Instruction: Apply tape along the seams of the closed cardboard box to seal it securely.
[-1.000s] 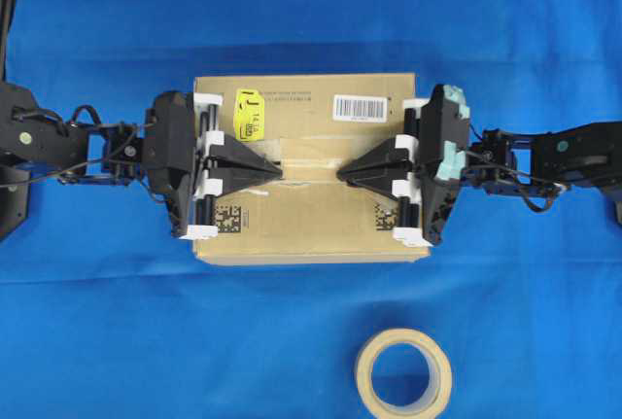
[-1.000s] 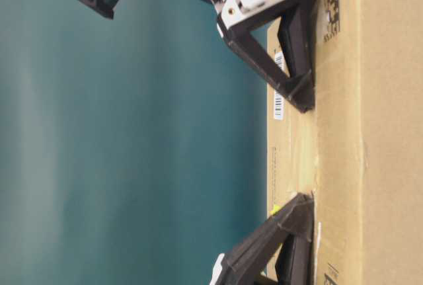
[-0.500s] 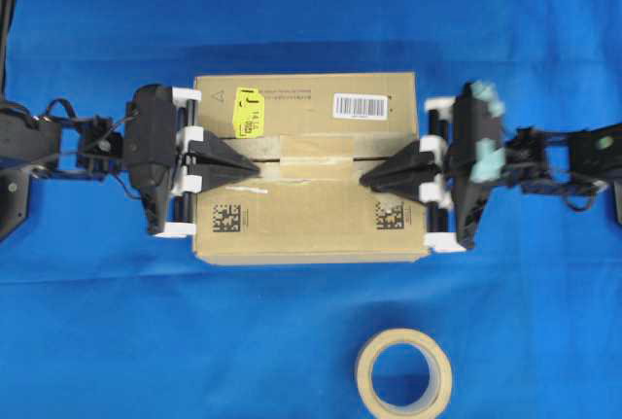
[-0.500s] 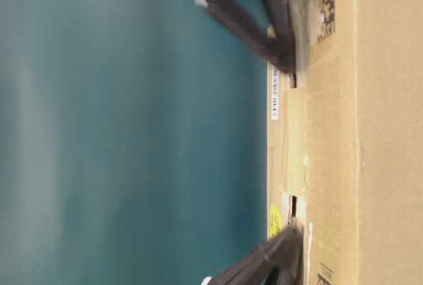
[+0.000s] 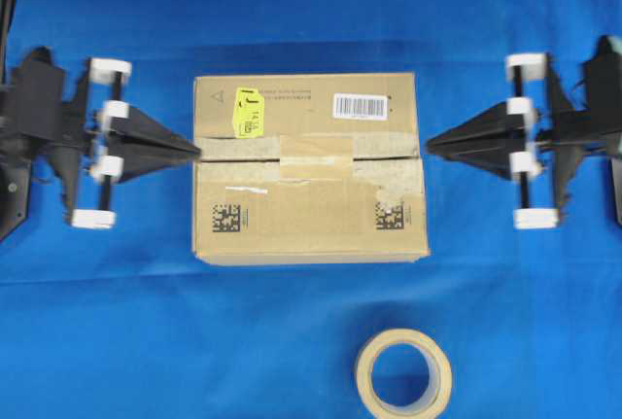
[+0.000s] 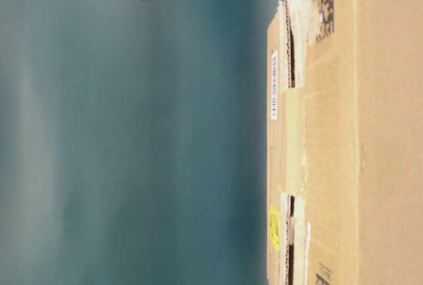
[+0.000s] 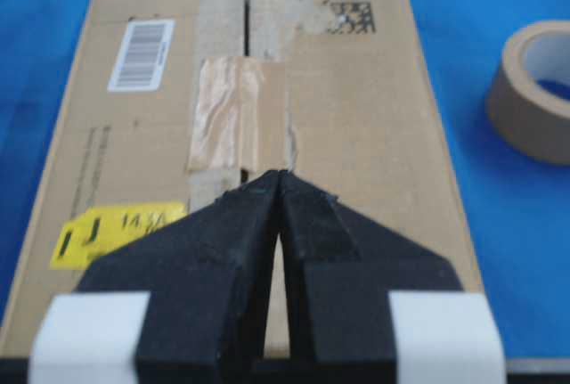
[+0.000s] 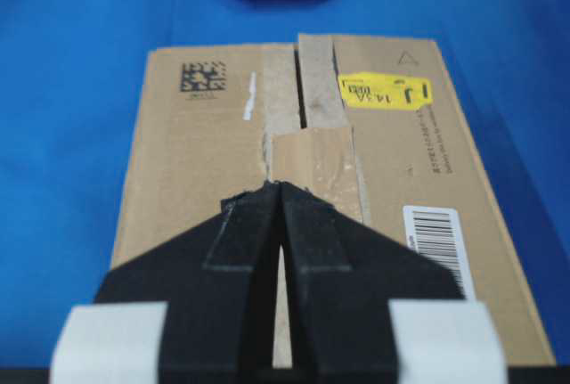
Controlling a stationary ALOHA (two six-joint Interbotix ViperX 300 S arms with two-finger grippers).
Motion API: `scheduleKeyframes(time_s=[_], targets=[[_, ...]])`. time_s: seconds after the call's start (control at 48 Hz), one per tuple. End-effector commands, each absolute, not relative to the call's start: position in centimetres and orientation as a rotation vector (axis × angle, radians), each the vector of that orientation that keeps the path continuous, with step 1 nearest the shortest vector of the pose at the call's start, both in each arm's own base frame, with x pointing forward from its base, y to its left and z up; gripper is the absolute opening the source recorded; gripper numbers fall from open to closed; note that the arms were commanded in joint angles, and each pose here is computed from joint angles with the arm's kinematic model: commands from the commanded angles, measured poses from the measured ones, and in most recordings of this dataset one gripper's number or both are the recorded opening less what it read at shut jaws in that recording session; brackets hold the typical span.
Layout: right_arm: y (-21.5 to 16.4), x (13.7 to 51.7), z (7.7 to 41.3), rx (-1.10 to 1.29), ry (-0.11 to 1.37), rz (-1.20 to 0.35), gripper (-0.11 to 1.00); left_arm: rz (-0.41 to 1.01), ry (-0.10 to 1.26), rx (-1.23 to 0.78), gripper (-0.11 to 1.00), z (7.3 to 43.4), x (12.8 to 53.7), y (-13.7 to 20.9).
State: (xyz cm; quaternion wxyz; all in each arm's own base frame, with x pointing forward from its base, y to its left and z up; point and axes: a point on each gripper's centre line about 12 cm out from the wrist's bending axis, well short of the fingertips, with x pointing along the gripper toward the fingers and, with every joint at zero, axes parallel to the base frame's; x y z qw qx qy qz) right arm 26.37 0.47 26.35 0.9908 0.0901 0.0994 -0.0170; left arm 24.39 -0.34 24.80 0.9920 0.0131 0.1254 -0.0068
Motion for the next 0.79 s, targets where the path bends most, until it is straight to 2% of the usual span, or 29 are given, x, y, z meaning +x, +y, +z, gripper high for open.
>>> scheduleKeyframes(time_s=[0.0, 0.333, 0.771], targets=[[0.6, 25.2, 27.3, 0.176, 0.184, -0.018, 0.0, -0.012, 0.204, 0.025, 0.0, 25.9, 23.1, -0.3], [0.8, 20.9, 25.8, 0.176, 0.225, 0.011, 0.0, -0.016, 0.175, 0.02, 0.0, 25.1, 18.3, -0.3], [0.7, 19.2, 21.3, 0.174, 0.333, 0.001, 0.0, -0.02, 0.287, 0.014, 0.0, 22.0, 16.1, -0.3]])
